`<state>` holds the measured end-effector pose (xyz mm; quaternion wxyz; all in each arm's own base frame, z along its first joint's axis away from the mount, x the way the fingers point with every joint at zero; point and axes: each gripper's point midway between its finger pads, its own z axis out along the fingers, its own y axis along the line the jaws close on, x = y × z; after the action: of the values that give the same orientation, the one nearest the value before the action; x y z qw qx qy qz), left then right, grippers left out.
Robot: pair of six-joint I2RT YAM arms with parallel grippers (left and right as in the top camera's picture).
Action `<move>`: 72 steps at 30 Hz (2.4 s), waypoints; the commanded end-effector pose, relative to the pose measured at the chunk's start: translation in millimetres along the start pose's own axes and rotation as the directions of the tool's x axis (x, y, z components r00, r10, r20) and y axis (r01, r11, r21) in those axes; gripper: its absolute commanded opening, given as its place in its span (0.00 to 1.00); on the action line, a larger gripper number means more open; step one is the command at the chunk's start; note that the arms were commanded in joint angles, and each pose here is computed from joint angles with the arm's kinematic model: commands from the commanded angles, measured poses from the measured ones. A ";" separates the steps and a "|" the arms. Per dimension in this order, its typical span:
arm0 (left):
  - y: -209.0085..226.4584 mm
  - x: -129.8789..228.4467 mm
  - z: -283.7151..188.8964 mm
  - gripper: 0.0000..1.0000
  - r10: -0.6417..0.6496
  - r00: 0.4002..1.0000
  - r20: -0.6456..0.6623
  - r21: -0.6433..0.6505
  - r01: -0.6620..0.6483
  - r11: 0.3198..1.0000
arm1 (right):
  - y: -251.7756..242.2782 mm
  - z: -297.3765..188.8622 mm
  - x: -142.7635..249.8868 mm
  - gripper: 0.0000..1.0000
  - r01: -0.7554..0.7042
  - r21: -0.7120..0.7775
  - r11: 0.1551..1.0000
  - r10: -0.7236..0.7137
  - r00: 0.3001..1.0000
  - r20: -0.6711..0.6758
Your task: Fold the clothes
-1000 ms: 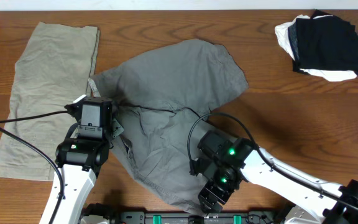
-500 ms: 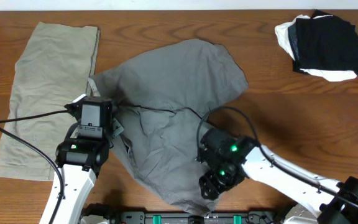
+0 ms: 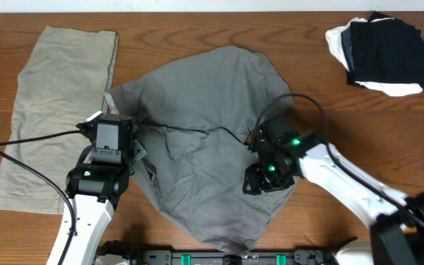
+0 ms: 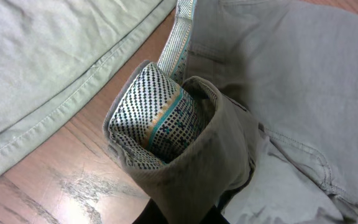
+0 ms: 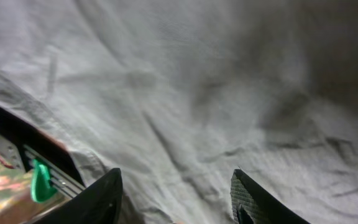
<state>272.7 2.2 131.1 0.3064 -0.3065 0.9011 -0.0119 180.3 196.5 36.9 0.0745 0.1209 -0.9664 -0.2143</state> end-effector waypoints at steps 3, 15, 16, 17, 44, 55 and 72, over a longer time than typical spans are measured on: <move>-4.0 -10.2 -5.5 0.06 -0.015 0.999 0.033 0.003 0.015 1.000 | -13.8 12.3 -4.4 0.55 -0.034 0.032 0.999 0.035 0.999 -0.033; -1.6 -3.9 3.6 0.06 -0.003 1.000 0.001 -0.026 0.003 1.000 | -81.7 27.8 -22.2 0.53 -0.295 0.096 0.951 0.300 0.953 -0.043; -1.4 -3.2 5.0 0.07 -0.002 1.000 -0.003 -0.030 0.002 1.000 | -90.8 27.9 -24.3 0.53 -0.314 0.113 0.943 0.320 0.947 -0.037; -1.1 -2.3 6.5 0.07 0.000 1.000 -0.008 -0.035 0.000 0.999 | -98.2 26.9 -27.1 0.53 -0.330 0.126 0.935 0.336 0.941 -0.027; -15.7 20.6 14.5 0.15 0.010 0.991 -0.136 0.036 -0.005 0.999 | -165.9 -58.0 -147.8 0.56 -0.277 0.209 0.938 0.187 0.911 0.366; -17.8 18.6 14.8 0.15 0.008 0.992 -0.129 0.044 -0.002 0.999 | -101.5 -107.3 -123.0 0.60 -0.183 0.186 0.965 0.132 0.957 0.259; -20.9 15.1 15.1 0.15 0.005 0.993 -0.114 0.056 0.002 0.998 | -53.2 -50.6 22.2 0.63 -0.208 0.542 0.814 0.288 0.955 -0.067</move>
<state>276.3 -19.5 106.8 0.2521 -0.2973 0.9196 -0.0500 193.4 147.1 69.1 0.1486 0.0951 -0.9843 -0.0084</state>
